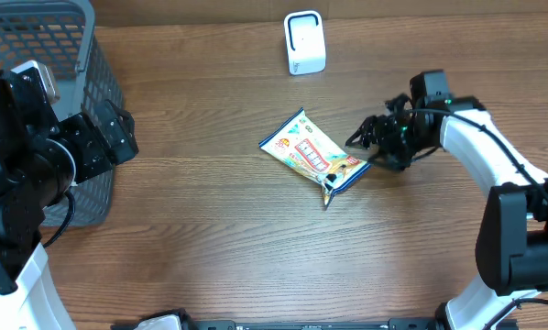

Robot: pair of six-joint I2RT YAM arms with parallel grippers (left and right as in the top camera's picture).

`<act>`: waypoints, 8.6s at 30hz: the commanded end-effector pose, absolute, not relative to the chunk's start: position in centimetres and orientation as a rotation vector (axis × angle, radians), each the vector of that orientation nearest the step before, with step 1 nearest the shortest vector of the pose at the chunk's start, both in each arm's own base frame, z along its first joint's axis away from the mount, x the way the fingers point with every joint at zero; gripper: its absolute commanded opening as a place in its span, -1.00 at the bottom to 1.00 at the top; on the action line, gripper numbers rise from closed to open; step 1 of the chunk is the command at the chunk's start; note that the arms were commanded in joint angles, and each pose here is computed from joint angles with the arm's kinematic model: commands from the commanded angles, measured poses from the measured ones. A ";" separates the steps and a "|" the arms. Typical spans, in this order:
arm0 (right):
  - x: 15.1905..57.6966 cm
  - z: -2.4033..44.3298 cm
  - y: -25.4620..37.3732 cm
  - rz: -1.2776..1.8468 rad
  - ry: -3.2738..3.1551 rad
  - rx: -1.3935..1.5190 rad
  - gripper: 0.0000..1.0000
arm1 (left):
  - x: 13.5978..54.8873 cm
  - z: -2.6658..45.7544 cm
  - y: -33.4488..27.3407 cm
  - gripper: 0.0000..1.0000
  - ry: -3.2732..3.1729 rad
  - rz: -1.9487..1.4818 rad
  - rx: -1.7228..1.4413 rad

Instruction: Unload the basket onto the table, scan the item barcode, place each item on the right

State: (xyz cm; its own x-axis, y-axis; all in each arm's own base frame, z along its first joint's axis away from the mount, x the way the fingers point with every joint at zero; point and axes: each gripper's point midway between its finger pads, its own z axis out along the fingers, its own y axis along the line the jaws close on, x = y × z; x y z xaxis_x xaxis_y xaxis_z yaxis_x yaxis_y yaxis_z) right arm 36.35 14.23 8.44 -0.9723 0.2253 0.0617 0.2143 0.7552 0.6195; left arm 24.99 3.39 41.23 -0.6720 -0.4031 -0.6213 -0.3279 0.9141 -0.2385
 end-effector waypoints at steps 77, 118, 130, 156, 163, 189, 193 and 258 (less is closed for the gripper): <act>29.0 11.9 36.6 1.920 2.936 -0.188 -0.93 | 25.0 41.3 3.7 1.00 2.353 -0.131 -0.543; 33.9 9.3 26.5 0.683 3.130 -0.258 -0.93 | 25.0 41.3 3.7 1.00 2.353 -0.131 -0.543; 29.9 2.2 27.3 0.370 3.200 -0.125 -0.93 | 25.0 41.3 3.7 1.00 2.353 -0.131 -0.543; 27.0 6.7 24.8 0.177 3.320 -0.210 -0.92 | 25.0 41.3 3.7 0.99 2.353 -0.131 -0.543; 25.6 1.9 24.1 0.147 3.330 -0.136 -0.92 | 25.0 41.3 3.7 0.99 2.353 -0.131 -0.543; 30.5 2.8 27.6 0.307 3.144 -0.157 -0.93 | 25.0 41.3 3.7 1.00 2.353 -0.131 -0.543; 32.9 2.4 29.6 0.412 3.041 -0.146 -0.93 | 25.0 41.3 3.7 1.00 2.353 -0.131 -0.543; 33.1 22.4 11.8 0.394 3.024 0.305 -0.92 | 29.1 10.2 -18.3 -0.92 2.899 -0.741 0.037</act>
State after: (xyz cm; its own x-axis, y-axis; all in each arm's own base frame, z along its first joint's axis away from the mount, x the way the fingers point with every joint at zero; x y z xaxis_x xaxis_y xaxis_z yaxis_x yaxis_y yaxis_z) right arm 34.27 9.85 23.86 -0.9632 0.2369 -0.1273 0.2094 0.9576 0.1977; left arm 28.93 -17.75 12.33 -0.9781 0.0181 -0.2074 0.1182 0.8685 -0.4814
